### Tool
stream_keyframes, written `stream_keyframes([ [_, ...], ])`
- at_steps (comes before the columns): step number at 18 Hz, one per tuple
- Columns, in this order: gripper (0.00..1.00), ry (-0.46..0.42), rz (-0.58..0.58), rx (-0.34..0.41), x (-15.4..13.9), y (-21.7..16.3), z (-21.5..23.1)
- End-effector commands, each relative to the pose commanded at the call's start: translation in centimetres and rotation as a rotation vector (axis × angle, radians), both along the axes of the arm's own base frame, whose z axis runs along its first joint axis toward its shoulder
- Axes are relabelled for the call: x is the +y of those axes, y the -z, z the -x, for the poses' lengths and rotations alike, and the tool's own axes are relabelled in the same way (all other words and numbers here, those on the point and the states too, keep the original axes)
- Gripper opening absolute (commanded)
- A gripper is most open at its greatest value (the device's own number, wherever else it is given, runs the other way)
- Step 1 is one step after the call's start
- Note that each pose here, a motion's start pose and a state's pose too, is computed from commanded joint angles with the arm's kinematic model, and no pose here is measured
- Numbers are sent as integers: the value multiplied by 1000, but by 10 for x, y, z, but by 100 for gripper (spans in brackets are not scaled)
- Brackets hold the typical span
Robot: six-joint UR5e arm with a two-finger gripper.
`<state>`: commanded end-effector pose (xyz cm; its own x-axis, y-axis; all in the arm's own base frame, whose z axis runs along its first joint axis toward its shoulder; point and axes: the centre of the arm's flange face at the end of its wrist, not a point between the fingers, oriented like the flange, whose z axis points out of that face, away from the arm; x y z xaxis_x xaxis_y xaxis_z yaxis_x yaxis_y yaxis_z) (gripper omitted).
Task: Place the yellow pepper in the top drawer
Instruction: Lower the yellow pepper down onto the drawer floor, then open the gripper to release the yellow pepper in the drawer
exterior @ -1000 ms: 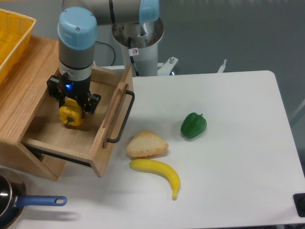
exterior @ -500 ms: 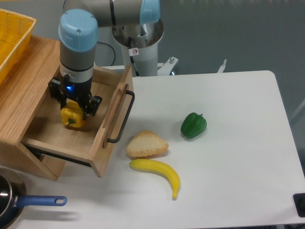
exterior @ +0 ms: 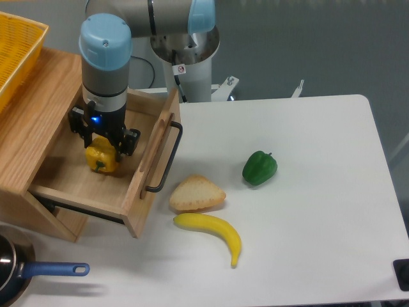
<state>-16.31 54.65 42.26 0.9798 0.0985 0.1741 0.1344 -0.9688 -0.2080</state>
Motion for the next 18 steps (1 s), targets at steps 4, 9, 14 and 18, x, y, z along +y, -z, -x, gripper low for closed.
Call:
stream_keyframes([
  [4, 87, 2, -14, 7, 3, -8, 1],
  [9, 87, -9, -28, 12, 2, -15, 6],
  [14, 87, -14, -70, 1, 2, -28, 6],
  [18, 88, -24, -110, 3, -1, -47, 8],
])
